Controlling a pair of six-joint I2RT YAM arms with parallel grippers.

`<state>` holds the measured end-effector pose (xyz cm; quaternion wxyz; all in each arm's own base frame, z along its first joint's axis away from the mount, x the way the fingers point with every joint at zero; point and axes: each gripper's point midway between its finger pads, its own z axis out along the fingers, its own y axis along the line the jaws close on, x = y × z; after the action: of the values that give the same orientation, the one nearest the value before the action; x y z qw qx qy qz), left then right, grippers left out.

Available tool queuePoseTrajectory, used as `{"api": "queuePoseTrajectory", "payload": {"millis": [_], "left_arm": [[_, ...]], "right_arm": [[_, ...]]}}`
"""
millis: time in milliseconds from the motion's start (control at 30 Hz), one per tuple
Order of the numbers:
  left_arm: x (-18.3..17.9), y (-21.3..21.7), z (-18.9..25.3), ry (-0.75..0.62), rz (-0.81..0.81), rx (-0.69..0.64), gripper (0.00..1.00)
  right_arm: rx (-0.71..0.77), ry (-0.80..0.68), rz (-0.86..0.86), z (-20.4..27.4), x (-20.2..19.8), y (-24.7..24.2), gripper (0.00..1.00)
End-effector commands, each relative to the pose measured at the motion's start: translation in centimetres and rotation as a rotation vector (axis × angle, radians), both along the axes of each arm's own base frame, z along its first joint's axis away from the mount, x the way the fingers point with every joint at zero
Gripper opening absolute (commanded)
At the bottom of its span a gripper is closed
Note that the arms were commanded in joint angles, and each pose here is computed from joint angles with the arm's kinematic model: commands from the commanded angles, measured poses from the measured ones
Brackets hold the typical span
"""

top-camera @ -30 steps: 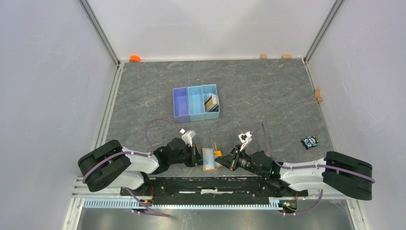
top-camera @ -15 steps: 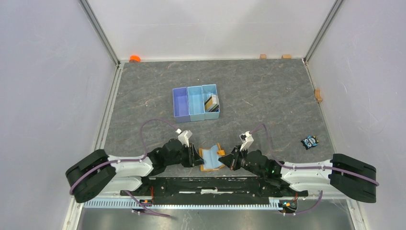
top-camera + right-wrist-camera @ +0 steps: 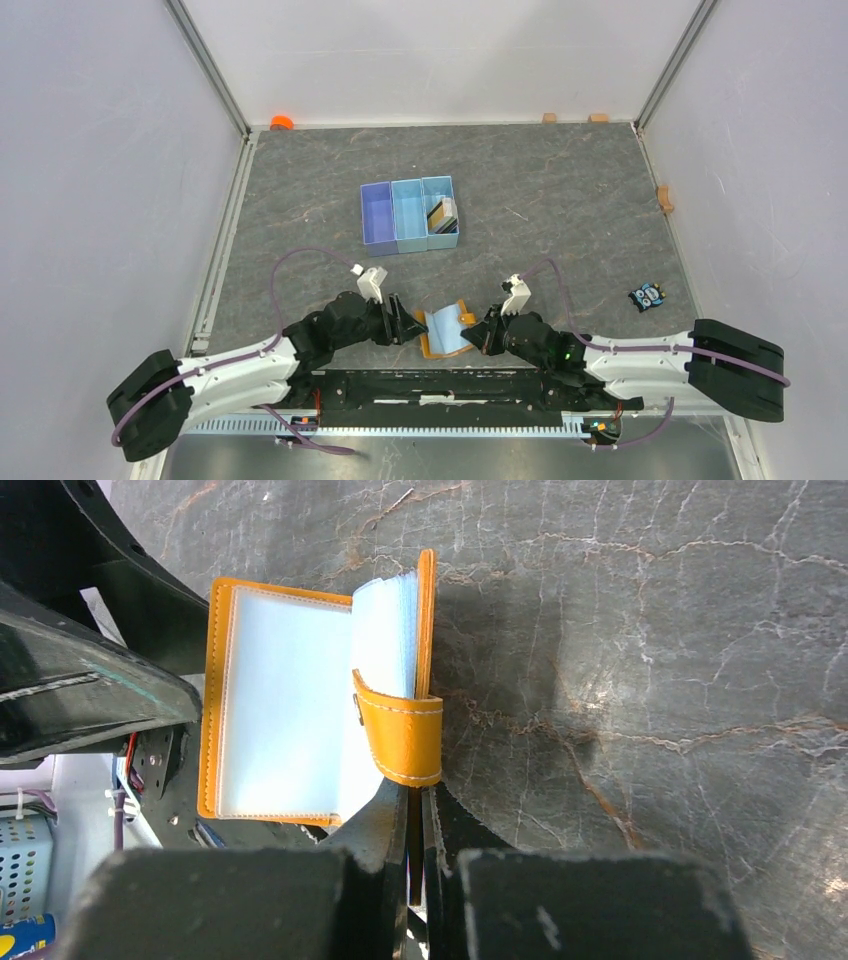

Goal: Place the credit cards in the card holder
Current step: Open the card holder at the center of the board.

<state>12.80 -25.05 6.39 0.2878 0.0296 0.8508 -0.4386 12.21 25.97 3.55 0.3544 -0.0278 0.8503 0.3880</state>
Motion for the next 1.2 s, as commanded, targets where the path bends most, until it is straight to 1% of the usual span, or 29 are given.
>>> {"api": "queuePoseTrajectory", "payload": {"millis": [0, 100, 200, 500, 667, 833, 933, 1033, 1167], "left_arm": [[0.0, 0.7, -1.9, 0.014, 0.001, 0.076, 0.70], [-0.1, 0.2, -2.1, 0.026, -0.018, 0.072, 0.74], [-0.2, -0.8, -1.8, 0.034, -0.045, 0.039, 0.77], [-0.3, -1.3, -1.8, 0.043, -0.059, 0.025, 0.78], [-0.2, -1.3, -0.2, 0.008, -0.052, -0.028, 0.82], [-0.1, -0.8, 0.9, -0.014, -0.027, -0.050, 0.91], [0.1, -0.5, 0.3, 0.003, -0.008, -0.018, 0.95], [0.1, -0.5, -0.6, 0.031, -0.008, 0.024, 0.96], [0.0, -1.1, -1.3, 0.060, -0.033, 0.042, 0.97]], "right_arm": [[-0.041, 0.009, -0.006, -0.5, 0.0, -0.1, 0.00], [-0.045, 0.008, -0.003, -0.4, 0.0, 0.1, 0.00], [-0.058, 0.008, -0.006, -0.6, 0.0, 0.0, 0.00], [-0.085, 0.009, -0.017, -0.9, 0.1, -0.3, 0.00], [-0.096, 0.001, -0.030, -0.8, 0.2, -0.5, 0.00], [-0.115, -0.012, -0.033, -0.6, 0.3, -0.5, 0.00], [-0.119, -0.019, -0.027, -0.3, 0.4, -0.1, 0.00], [-0.127, -0.024, -0.020, -0.2, 0.3, 0.2, 0.00], [-0.142, -0.030, -0.014, -0.1, 0.2, 0.5, 0.00]]}}
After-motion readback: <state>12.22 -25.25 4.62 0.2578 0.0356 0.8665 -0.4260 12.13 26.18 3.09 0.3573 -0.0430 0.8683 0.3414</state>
